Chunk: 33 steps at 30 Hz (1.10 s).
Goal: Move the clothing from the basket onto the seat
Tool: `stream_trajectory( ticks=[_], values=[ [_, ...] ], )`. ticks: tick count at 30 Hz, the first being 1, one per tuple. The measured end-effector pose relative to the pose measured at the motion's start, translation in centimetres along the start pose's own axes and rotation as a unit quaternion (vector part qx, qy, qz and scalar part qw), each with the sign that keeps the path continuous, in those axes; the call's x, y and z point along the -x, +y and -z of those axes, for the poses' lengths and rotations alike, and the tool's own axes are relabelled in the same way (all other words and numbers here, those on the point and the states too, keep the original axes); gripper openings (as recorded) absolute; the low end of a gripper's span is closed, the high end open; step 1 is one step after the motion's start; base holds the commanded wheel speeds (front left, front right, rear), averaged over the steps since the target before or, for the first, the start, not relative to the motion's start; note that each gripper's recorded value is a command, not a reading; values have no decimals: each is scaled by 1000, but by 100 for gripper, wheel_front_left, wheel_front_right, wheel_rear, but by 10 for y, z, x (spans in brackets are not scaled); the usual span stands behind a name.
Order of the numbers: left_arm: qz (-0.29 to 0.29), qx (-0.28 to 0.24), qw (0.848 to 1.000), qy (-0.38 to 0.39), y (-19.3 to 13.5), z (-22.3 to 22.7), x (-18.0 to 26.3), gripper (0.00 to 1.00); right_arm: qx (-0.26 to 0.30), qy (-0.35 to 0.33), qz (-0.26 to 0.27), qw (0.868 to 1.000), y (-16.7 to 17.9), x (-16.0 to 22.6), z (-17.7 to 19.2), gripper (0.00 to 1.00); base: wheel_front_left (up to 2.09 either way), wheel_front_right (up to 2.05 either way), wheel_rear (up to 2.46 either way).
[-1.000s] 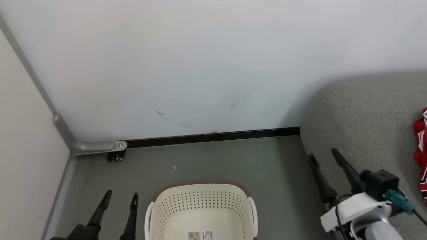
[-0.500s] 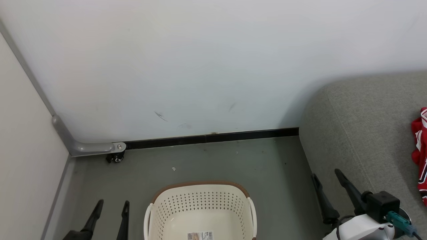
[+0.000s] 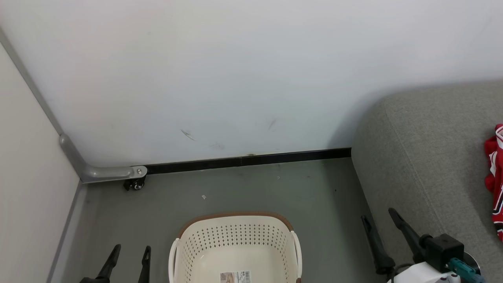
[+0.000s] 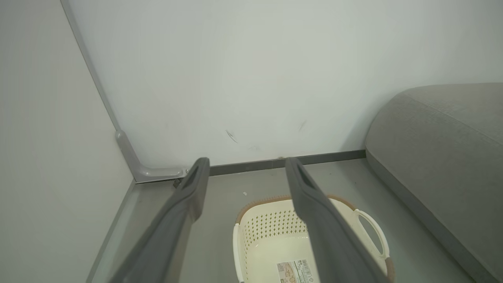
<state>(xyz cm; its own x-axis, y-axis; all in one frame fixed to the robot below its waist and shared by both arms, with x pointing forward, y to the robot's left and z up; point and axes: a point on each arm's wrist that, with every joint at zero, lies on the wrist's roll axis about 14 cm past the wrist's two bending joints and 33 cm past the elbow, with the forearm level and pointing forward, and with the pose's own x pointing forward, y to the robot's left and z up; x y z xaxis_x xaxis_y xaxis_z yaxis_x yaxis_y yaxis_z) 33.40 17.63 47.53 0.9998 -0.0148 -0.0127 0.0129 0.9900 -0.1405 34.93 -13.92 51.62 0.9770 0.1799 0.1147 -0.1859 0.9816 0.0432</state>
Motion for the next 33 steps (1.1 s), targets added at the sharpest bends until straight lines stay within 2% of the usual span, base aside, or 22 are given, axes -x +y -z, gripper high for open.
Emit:
stream_trajectory(
  ticks=[11,33],
  values=[
    [-4,-6,1000,4,3,2,0,100,2,-3,-3,1000,2,-2,-2,100,0,0,0],
    [-9,29,1000,-3,8,-1,1,100,1,-3,-10,1000,7,-3,-2,100,0,0,0]
  ],
)
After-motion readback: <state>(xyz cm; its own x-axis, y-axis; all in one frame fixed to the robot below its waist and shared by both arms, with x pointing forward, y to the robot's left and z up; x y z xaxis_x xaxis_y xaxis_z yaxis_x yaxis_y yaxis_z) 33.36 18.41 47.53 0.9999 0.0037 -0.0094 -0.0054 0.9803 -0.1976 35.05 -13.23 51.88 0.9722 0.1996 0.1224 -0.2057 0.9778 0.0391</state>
